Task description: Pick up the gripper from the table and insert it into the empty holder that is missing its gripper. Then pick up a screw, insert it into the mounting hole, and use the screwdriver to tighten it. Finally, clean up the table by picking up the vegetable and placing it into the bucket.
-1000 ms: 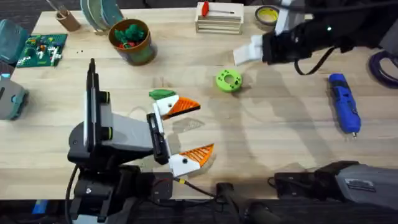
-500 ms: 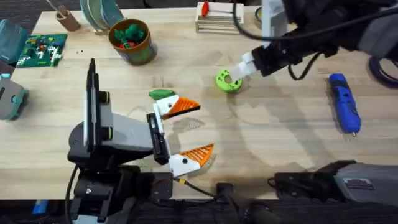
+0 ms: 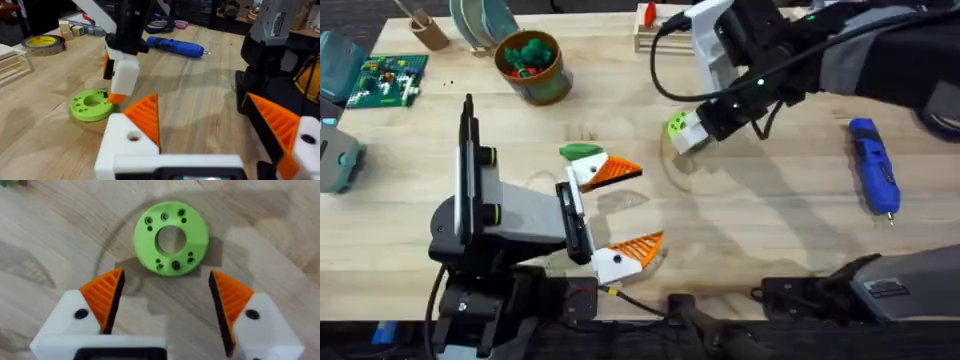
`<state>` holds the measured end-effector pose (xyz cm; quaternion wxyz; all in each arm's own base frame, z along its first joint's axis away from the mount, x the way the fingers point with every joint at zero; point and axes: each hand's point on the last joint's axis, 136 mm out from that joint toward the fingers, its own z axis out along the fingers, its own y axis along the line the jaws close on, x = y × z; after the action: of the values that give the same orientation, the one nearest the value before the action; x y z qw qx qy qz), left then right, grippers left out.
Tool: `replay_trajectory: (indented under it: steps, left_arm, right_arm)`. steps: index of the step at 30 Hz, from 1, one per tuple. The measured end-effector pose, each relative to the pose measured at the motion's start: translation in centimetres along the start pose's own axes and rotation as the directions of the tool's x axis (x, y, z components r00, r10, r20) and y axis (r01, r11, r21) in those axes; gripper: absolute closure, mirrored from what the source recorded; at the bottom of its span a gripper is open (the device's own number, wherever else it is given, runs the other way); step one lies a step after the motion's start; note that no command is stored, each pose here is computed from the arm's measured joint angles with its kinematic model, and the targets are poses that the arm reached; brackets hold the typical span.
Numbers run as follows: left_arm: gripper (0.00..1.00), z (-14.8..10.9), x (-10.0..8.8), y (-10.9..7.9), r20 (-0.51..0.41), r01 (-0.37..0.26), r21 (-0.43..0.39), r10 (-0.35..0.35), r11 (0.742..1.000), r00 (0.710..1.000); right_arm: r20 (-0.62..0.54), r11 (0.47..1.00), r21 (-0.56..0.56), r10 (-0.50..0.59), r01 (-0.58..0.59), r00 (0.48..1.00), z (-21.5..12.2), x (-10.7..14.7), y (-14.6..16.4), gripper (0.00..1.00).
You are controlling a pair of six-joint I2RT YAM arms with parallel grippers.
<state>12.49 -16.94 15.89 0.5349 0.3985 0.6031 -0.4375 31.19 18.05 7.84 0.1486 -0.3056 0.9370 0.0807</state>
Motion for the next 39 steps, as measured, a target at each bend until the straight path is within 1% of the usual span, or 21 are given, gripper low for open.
replay_trajectory:
  steps: [5, 8, 11, 13, 16, 21, 24, 29, 33, 35, 39]
  left_arm:
    - [0.007, 0.0, 0.0, 0.0, 0.000, 0.000, 0.000, 0.000, 1.000, 1.000]
    - [0.007, 0.0, 0.0, 0.0, 0.000, 0.000, 0.000, 0.000, 1.000, 1.000]
    - [0.008, 0.0, 0.0, 0.0, 0.000, 0.000, 0.000, 0.000, 1.000, 1.000]
    - [0.008, 0.0, 0.0, 0.0, 0.000, 0.000, 0.000, 0.000, 1.000, 1.000]
    - [0.008, 0.0, 0.0, 0.0, 0.000, 0.000, 0.000, 0.000, 1.000, 1.000]
    - [0.008, 0.0, 0.0, 0.0, 0.000, 0.000, 0.000, 0.000, 1.000, 1.000]
    - [0.008, 0.0, 0.0, 0.0, 0.000, 0.000, 0.000, 0.000, 1.000, 1.000]
    - [0.009, 0.0, 0.0, 0.0, 0.000, 0.000, 0.000, 0.000, 1.000, 1.000]
    - [0.008, 0.0, 0.0, 0.0, 0.000, 0.000, 0.000, 0.000, 1.000, 1.000]
    - [0.009, 0.0, 0.0, 0.0, 0.000, 0.000, 0.000, 0.000, 1.000, 1.000]
    - [0.008, 0.0, 0.0, 0.0, 0.000, 0.000, 0.000, 0.000, 1.000, 1.000]
  right_arm:
    - [0.035, 0.997, 0.058, -0.055, 0.053, 0.998, 0.1, -1.2, 0.2, 0.032]
    - [0.034, 0.996, 0.071, -0.059, 0.056, 0.998, 0.4, -1.3, 0.2, 0.060]
    - [-0.002, 0.997, 0.071, -0.032, 0.033, 0.999, 0.9, -0.5, 0.2, 0.081]
    - [-0.024, 0.997, 0.072, -0.008, 0.010, 1.000, 1.1, 0.0, 0.1, 0.065]
    - [-0.027, 0.997, 0.073, 0.013, -0.011, 1.000, 1.1, 0.1, 0.1, 0.048]
    - [-0.067, 0.997, 0.071, 0.033, -0.028, 0.997, 1.0, 1.2, 0.2, 0.040]
    - [-0.087, 0.997, 0.072, 0.035, -0.029, 0.996, 0.3, 1.9, 0.3, 0.038]
    - [-0.044, 0.996, 0.078, 0.042, -0.039, 0.998, -2.2, 1.7, 0.1, 0.036]
    - [0.001, 0.993, 0.090, 0.075, -0.075, 0.997, -3.5, 1.4, -1.0, 0.036]
    - [0.047, 0.991, 0.091, 0.097, -0.101, 0.994, -3.4, 0.6, -1.7, 0.036]
    - [0.126, 0.987, 0.081, 0.130, -0.141, 0.984, -2.1, -0.4, -2.0, 0.035]
